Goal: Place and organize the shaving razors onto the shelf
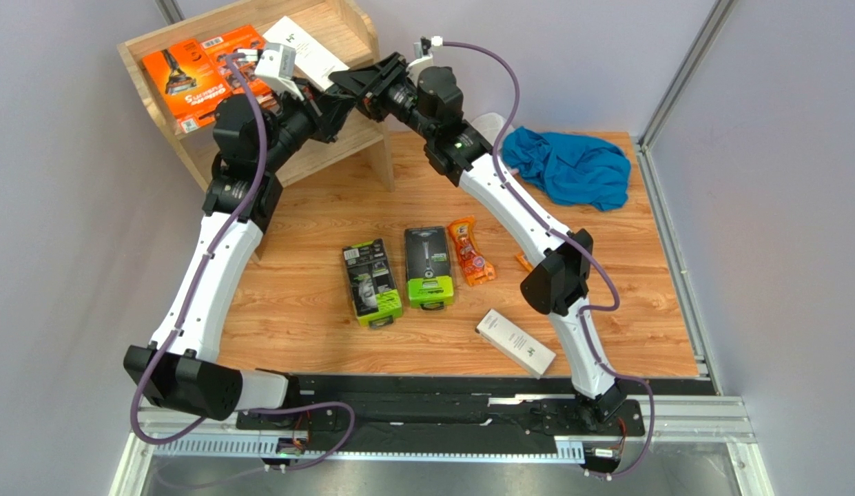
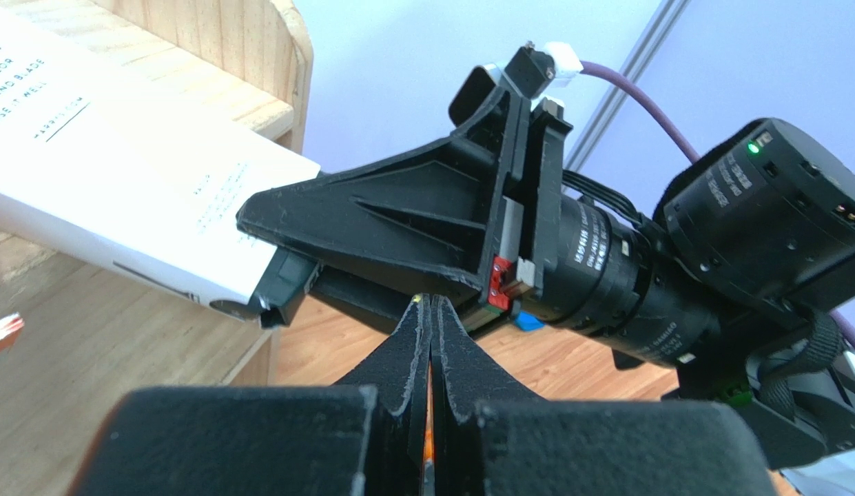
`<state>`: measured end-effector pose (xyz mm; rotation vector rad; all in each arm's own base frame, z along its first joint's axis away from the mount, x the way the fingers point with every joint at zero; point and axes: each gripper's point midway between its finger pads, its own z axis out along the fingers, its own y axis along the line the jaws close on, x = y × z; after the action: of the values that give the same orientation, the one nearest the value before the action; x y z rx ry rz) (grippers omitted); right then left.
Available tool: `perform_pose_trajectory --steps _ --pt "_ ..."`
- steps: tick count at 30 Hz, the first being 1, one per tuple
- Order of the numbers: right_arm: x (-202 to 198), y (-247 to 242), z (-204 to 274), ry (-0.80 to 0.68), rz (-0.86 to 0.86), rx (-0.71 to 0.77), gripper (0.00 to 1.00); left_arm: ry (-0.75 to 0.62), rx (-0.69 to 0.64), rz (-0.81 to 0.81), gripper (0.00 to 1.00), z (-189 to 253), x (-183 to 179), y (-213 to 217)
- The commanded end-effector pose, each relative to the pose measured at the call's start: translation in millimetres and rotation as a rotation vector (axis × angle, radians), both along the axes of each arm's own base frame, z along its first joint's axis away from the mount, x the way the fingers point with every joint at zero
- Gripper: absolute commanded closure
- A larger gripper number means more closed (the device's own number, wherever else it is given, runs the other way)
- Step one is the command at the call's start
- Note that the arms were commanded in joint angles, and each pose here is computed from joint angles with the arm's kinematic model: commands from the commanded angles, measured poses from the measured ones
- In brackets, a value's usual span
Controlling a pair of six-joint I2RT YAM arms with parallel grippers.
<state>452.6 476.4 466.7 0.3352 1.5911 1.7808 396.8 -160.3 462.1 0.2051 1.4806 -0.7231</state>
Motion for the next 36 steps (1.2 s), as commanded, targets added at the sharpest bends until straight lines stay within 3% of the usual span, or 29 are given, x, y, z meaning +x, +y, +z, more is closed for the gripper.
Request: perform_pose_trajectory --steps 1,12,27,36 --pt "-22 -11 43 -0.072 0.034 0.061 0.78 -0.038 -0.033 -0.004 1.00 12 11 -1" --pt "-28 -12 52 -0.100 0.052 0.079 0.75 -0.057 -0.059 0.066 1.00 9 26 7" --pt "-38 -21 82 -0.184 0.049 0.124 0.40 -0.093 -0.059 0.225 1.00 20 49 31" --pt "-43 -27 75 -0.173 0.064 0.080 0.31 -0.103 -0.055 0.255 1.00 26 70 34"
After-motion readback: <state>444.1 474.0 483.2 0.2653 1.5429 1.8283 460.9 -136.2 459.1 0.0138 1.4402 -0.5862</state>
